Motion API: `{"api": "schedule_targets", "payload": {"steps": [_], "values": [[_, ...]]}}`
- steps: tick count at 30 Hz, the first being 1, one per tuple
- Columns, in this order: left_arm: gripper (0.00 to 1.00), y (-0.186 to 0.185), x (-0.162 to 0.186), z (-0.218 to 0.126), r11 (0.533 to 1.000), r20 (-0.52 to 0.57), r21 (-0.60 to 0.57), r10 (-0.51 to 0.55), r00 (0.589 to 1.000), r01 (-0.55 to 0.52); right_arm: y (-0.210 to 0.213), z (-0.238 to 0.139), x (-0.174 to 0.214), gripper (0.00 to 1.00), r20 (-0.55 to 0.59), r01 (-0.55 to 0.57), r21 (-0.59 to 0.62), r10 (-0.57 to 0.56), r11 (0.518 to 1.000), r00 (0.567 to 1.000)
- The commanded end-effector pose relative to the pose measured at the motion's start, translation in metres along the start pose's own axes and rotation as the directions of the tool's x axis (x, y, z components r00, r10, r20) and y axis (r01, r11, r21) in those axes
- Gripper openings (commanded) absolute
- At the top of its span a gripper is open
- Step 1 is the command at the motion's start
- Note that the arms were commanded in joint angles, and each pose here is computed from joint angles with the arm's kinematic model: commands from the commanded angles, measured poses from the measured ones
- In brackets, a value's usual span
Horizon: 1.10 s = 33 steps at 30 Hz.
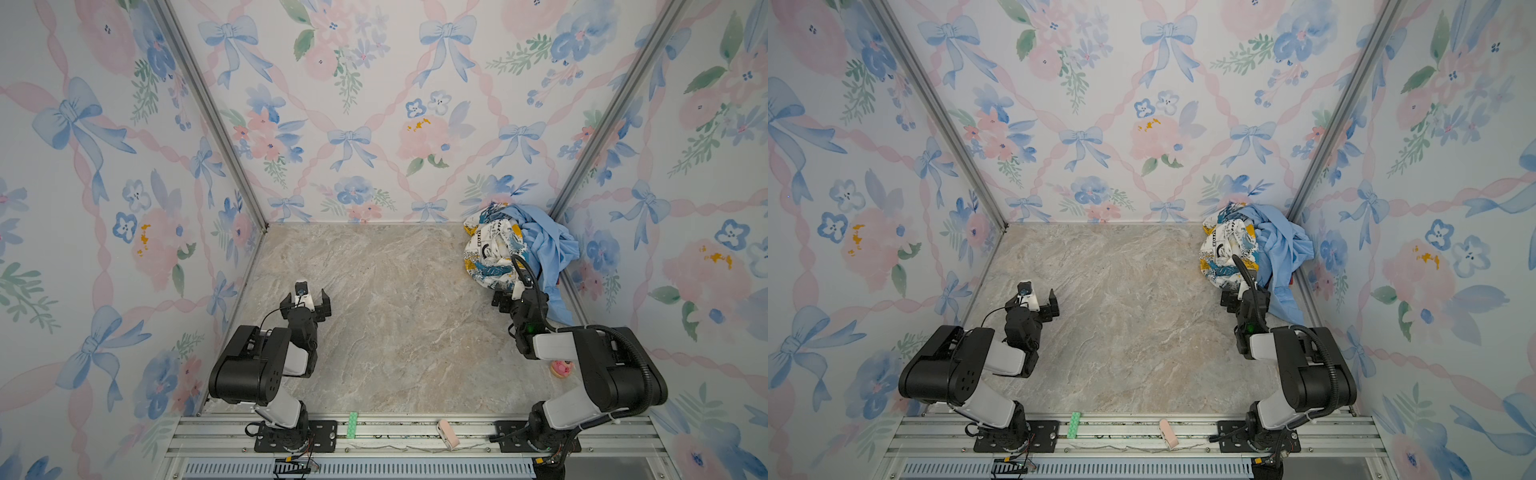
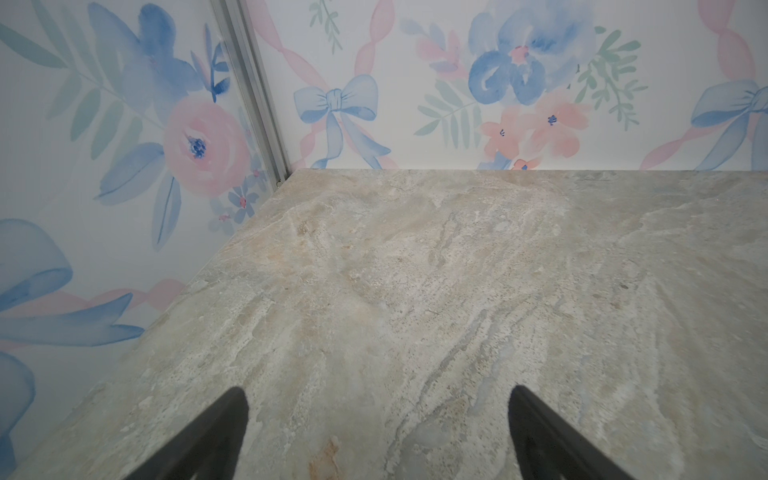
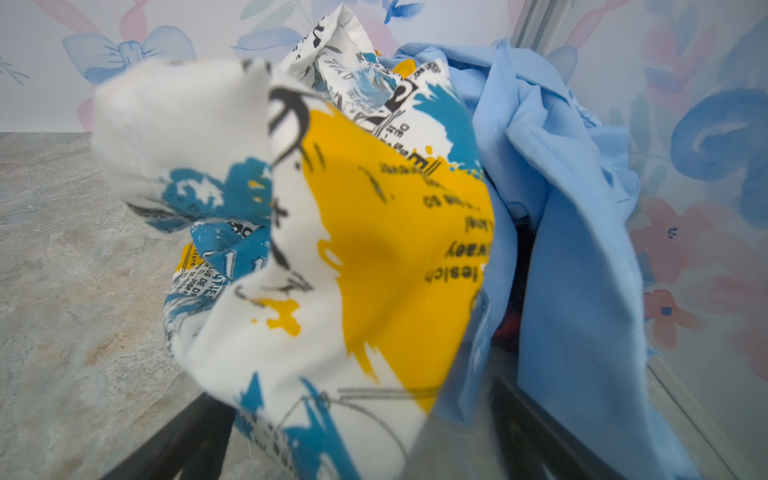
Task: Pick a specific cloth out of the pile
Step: 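Raise both arms from rest toward the cloth pile, then reach the right gripper into the pile while the left arm extends forward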
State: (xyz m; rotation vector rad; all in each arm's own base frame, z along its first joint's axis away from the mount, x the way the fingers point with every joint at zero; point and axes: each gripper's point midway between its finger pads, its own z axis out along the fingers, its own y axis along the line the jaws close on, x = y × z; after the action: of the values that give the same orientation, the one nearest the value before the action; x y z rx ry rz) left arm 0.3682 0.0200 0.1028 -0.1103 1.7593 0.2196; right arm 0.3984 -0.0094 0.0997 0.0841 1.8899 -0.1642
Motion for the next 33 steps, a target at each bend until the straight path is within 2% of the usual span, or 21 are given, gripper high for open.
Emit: {"api": "schedule_targets", "payload": {"steps": [1, 9, 12, 14, 16, 18, 19, 20, 21, 22, 23, 25, 28, 29, 31, 33], "values": [[0.98, 0.0, -0.008, 0.002, 1.0, 0.021, 0.006, -0.015, 1.0, 0.015, -0.002, -0.002, 0.001, 0.97, 0.0, -0.012, 0.014, 0.012, 1.0, 1.0], [0.98, -0.001, -0.01, 0.002, 1.0, 0.026, 0.015, -0.015, 1.0, 0.015, -0.002, -0.002, 0.0, 0.97, 0.006, -0.014, 0.015, 0.014, 1.0, 1.0], [0.98, -0.014, -0.036, -0.012, 0.998, 0.078, 0.023, 0.063, 0.995, -0.065, 0.003, -0.022, -0.023, 0.97, 0.069, 0.016, 0.01, -0.016, 1.0, 0.998], [0.98, -0.031, -0.069, -0.027, 0.993, 0.116, 0.007, 0.113, 0.987, -0.114, 0.008, -0.045, -0.051, 0.97, 0.099, 0.043, -0.006, -0.043, 0.999, 0.994], [0.98, -0.064, -0.098, -0.039, 0.984, 0.139, 0.121, 0.115, 0.984, -0.133, 0.012, -0.066, -0.077, 0.97, 0.079, 0.031, -0.051, -0.027, 0.998, 0.997], [0.98, -0.106, -0.128, -0.05, 0.952, 0.157, 0.28, 0.085, 0.984, -0.127, 0.007, -0.087, -0.104, 0.97, 0.063, 0.01, -0.06, -0.006, 0.998, 0.998], [0.98, -0.131, -0.14, -0.057, 0.917, 0.155, 0.374, 0.087, 0.984, -0.14, -0.003, -0.093, -0.112, 0.97, 0.044, -0.021, -0.025, 0.022, 0.999, 0.999], [0.98, -0.165, -0.15, -0.07, 0.849, 0.151, 0.5, 0.109, 0.982, -0.171, -0.017, -0.098, -0.119, 0.97, 0.012, -0.071, 0.018, 0.071, 0.997, 0.997], [0.98, -0.194, -0.158, -0.085, 0.769, 0.162, 0.604, 0.14, 0.977, -0.21, -0.031, -0.102, -0.122, 0.97, -0.027, -0.122, 0.051, 0.124, 0.991, 0.992], [0.98, -0.227, -0.168, -0.106, 0.67, 0.192, 0.693, 0.186, 0.963, -0.268, -0.045, -0.104, -0.123, 0.97, -0.077, -0.181, 0.073, 0.186, 0.981, 0.979], [0.98, -0.256, -0.174, -0.13, 0.576, 0.237, 0.745, 0.245, 0.94, -0.337, -0.056, -0.104, -0.121, 0.97, -0.128, -0.246, 0.085, 0.255, 0.966, 0.958], [0.98, -0.296, -0.185, -0.168, 0.454, 0.329, 0.766, 0.332, 0.884, -0.456, -0.077, -0.102, -0.117, 0.97, -0.201, -0.375, 0.115, 0.391, 0.92, 0.898], [0.98, -0.338, -0.187, -0.222, 0.266, 0.473, 0.758, 0.404, 0.783, -0.595, -0.102, -0.09, -0.105, 0.97, -0.265, -0.584, 0.149, 0.601, 0.798, 0.754], [0.98, -0.346, -0.183, -0.236, 0.217, 0.52, 0.737, 0.423, 0.742, -0.64, -0.109, -0.084, -0.1, 0.97, -0.274, -0.634, 0.162, 0.652, 0.756, 0.707], [0.98, -0.354, -0.171, -0.252, 0.135, 0.607, 0.681, 0.447, 0.657, -0.72, -0.117, -0.073, -0.092, 0.99, -0.288, -0.712, 0.16, 0.722, 0.683, 0.629], [0.98, -0.355, -0.158, -0.253, 0.097, 0.632, 0.658, 0.469, 0.617, -0.747, -0.118, -0.062, -0.089, 0.96, -0.306, -0.762, 0.123, 0.755, 0.636, 0.58]]}}
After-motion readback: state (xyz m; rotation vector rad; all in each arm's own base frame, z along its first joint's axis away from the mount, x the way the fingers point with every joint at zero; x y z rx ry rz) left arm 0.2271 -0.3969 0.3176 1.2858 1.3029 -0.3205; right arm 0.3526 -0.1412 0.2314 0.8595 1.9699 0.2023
